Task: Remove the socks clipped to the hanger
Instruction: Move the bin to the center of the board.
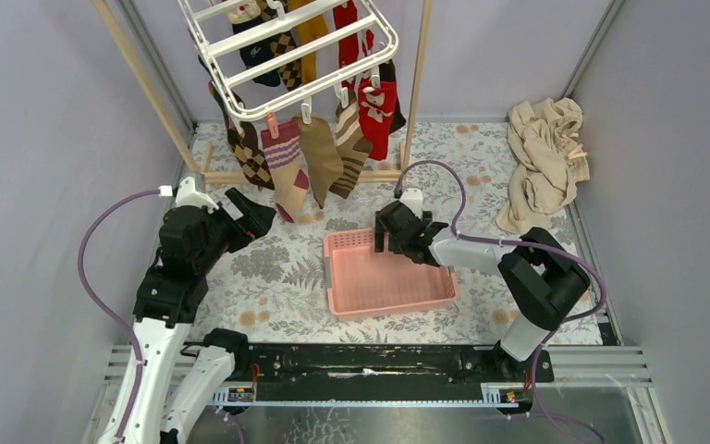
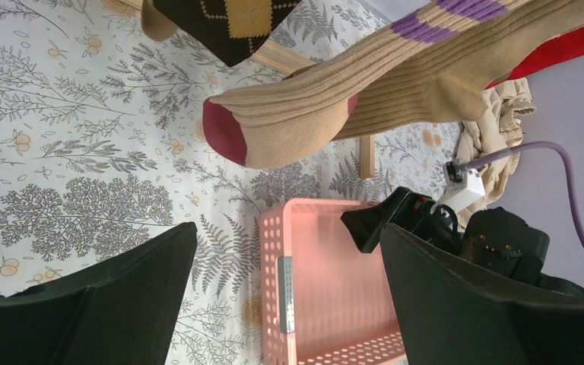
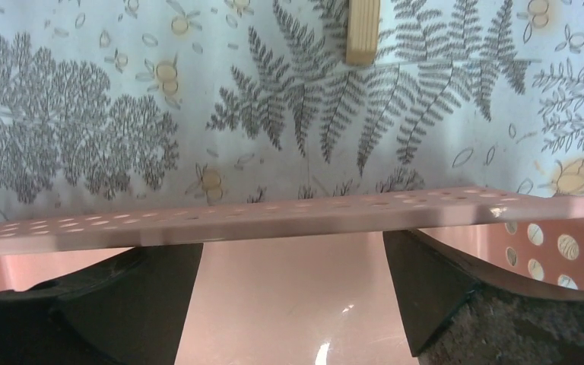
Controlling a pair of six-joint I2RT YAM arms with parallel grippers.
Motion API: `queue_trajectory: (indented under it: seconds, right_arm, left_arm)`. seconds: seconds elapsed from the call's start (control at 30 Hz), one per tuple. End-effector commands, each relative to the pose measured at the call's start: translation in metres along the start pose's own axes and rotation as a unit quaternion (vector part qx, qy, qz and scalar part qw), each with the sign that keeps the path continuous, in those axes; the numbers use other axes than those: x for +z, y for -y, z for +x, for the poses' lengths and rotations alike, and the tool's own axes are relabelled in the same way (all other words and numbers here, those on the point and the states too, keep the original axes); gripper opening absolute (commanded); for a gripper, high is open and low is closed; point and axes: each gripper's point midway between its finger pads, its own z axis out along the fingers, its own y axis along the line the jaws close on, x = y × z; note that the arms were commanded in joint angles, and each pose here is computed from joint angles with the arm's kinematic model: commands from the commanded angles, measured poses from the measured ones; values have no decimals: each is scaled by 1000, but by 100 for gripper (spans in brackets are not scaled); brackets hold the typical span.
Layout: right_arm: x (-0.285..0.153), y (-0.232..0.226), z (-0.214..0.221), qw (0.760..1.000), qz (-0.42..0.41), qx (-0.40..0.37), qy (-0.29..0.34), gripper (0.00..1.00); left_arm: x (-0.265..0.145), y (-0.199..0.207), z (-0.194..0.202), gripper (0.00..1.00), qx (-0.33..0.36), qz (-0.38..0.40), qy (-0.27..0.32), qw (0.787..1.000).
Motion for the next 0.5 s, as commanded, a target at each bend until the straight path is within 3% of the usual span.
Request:
queue_trajectory:
  seconds: [0.0,0.27,0.47]
  right_arm:
    - [10,0,-40,999,9,23,43,96]
    - [18,25,-58,996,20,71,43,96]
    - [-29,12,-72,994,-71,47,63,95]
  left_arm:
    - [3,1,-2,98,-1,4,6,1000]
    - [6,2,-2,98,1,7,2,1000]
    - [8,6,2,99,5,20,-7,1000]
